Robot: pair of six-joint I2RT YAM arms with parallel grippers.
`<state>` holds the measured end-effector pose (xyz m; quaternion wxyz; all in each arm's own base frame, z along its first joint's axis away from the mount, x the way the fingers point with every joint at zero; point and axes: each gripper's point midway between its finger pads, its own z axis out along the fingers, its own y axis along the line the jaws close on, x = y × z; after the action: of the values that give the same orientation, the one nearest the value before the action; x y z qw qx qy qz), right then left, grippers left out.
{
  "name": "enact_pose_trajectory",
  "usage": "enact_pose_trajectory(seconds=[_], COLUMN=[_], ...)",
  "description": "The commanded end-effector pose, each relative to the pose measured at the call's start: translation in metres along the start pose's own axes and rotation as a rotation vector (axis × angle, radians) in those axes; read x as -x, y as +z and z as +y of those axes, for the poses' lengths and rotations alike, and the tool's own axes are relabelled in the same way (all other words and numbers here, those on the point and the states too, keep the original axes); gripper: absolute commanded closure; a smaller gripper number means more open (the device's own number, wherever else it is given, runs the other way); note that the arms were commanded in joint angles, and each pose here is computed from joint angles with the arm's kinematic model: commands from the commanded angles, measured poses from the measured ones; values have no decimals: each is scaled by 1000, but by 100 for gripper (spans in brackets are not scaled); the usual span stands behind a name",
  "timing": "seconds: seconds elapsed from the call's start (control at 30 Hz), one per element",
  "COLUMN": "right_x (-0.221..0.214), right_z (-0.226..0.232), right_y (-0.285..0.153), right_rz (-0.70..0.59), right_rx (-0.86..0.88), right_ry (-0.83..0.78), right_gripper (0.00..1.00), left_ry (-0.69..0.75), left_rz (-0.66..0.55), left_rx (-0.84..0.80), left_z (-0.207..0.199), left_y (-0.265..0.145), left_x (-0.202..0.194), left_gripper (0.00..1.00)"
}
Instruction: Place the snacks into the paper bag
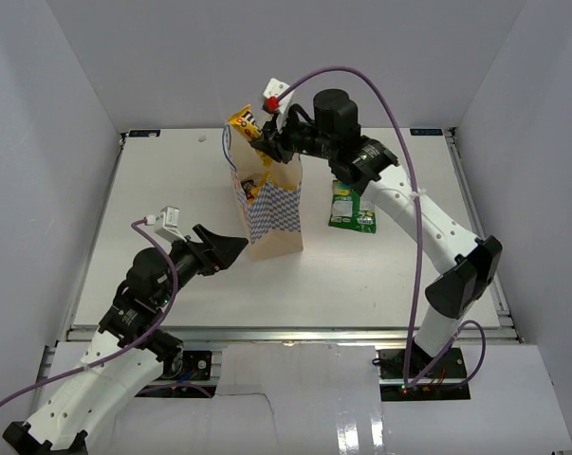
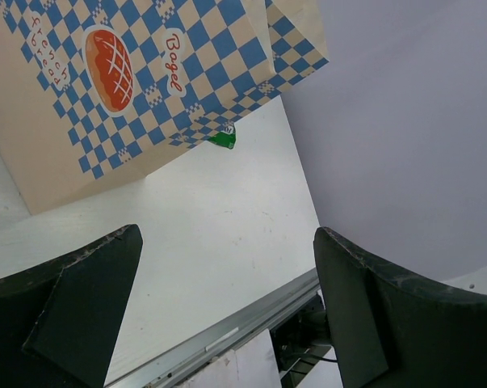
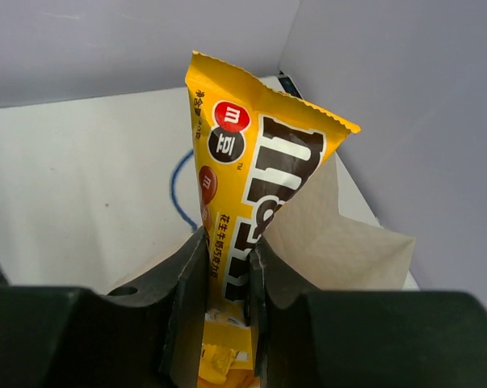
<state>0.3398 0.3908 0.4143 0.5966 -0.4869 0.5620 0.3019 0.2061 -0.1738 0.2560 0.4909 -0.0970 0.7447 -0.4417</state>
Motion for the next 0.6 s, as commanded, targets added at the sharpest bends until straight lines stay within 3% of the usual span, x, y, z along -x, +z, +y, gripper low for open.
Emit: enact_pose_trajectory(seconds=[0.0,0.07,0.17,0.2,0.3,0.57], right_x=[7,-4,-17,-19,-21,53], right_z=[-40,-46,-47,-47,-44,4], right_y=[9,12,13,13,11,-54], right_rz=[-29,-9,20,26,32,-125], right_rx=[-198,-237,-247,-247,-236,-13], right_ry=[34,40,34,34,39,-42], right_gripper=[74,70,54,44,34,18], left_ry=[-11,-11,-5,-4,6,18], left_rz=[9,17,24,35,59,74], left_rx=[-40,-43,-49,-47,-56,-74], left_z=[-8,-10,-13,-13,-16,-20], left_y=[-3,-2,0,3,8,7], left_x=[-1,-2,-1,-2,-4,-5], left_gripper=[2,2,2,2,2,2])
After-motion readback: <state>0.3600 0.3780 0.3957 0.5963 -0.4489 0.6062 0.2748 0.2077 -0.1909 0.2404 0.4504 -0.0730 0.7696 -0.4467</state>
